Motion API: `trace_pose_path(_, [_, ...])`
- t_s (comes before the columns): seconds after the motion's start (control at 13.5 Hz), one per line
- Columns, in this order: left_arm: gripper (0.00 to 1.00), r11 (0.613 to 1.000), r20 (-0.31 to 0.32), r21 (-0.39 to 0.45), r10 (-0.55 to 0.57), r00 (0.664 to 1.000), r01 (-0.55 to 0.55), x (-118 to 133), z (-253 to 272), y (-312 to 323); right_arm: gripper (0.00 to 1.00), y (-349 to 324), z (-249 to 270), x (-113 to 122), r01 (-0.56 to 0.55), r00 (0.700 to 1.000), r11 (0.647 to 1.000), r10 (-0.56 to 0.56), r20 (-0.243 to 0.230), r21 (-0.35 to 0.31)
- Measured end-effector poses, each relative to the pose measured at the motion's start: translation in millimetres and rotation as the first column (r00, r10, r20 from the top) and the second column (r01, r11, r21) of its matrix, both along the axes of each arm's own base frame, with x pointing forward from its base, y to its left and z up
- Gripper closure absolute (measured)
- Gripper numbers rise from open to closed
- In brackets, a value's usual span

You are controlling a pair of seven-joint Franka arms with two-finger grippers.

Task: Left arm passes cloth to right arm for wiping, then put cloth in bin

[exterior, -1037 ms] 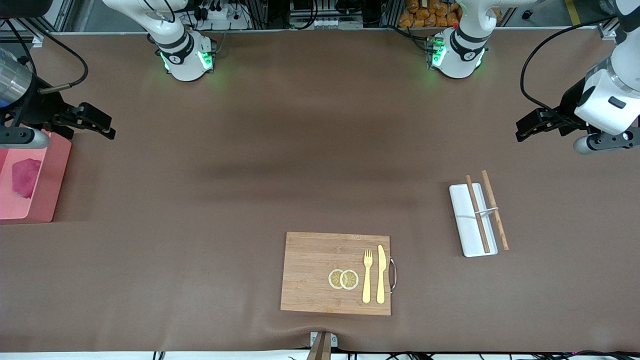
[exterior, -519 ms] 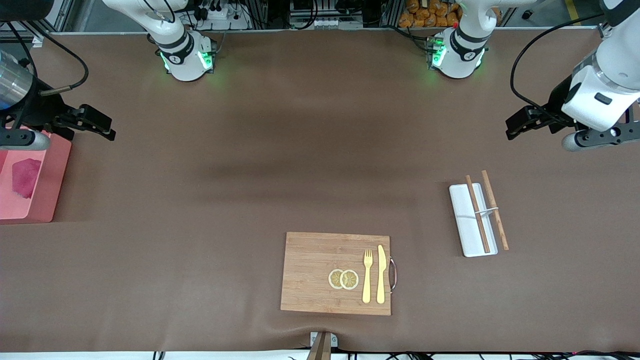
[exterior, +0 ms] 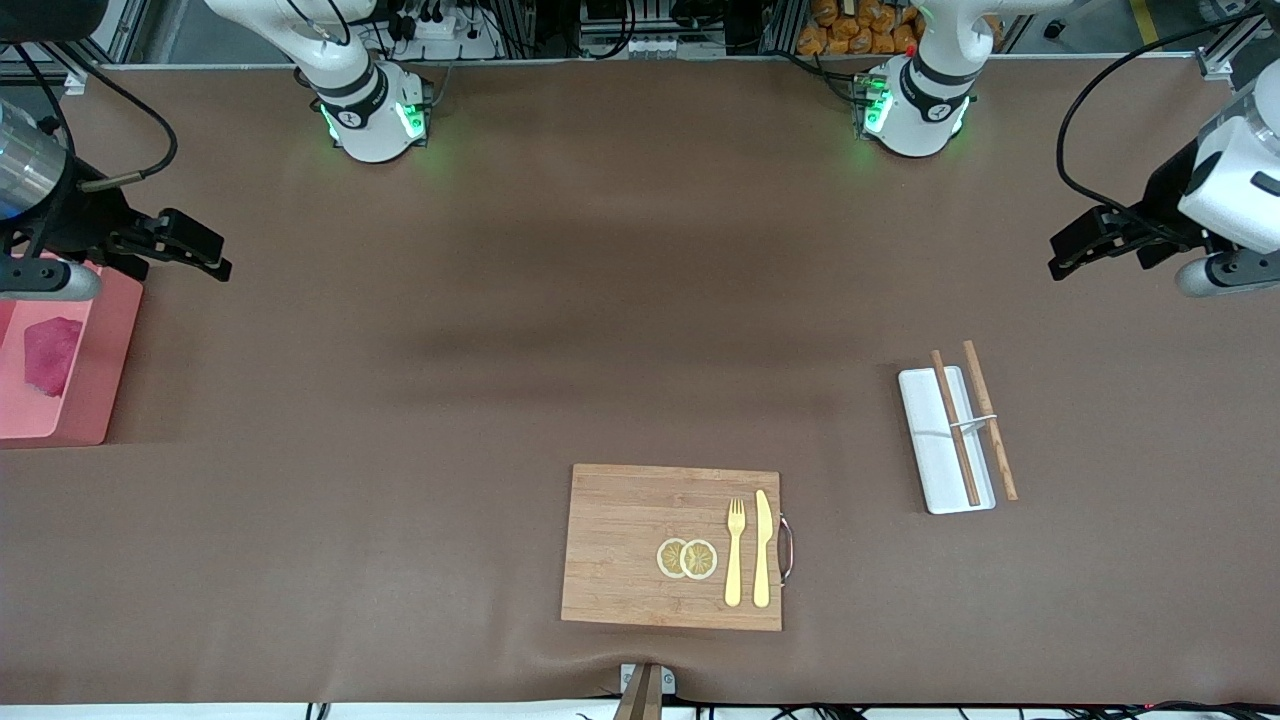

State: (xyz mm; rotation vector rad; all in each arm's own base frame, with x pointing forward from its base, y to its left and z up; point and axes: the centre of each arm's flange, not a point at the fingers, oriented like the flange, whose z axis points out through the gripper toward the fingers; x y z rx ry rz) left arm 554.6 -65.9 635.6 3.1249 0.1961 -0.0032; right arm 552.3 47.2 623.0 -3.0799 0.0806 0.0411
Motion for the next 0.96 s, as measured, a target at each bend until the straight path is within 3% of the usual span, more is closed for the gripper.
trace_pose_path(0.96, [0.0, 1.0, -0.027, 0.019, -0.02, 0.999, 0.02, -4.2, 8.5, 17.7, 0.0, 0.4, -0.2, -0.1, 0.0, 1.0, 1.0, 0.0, -0.001, 0.0])
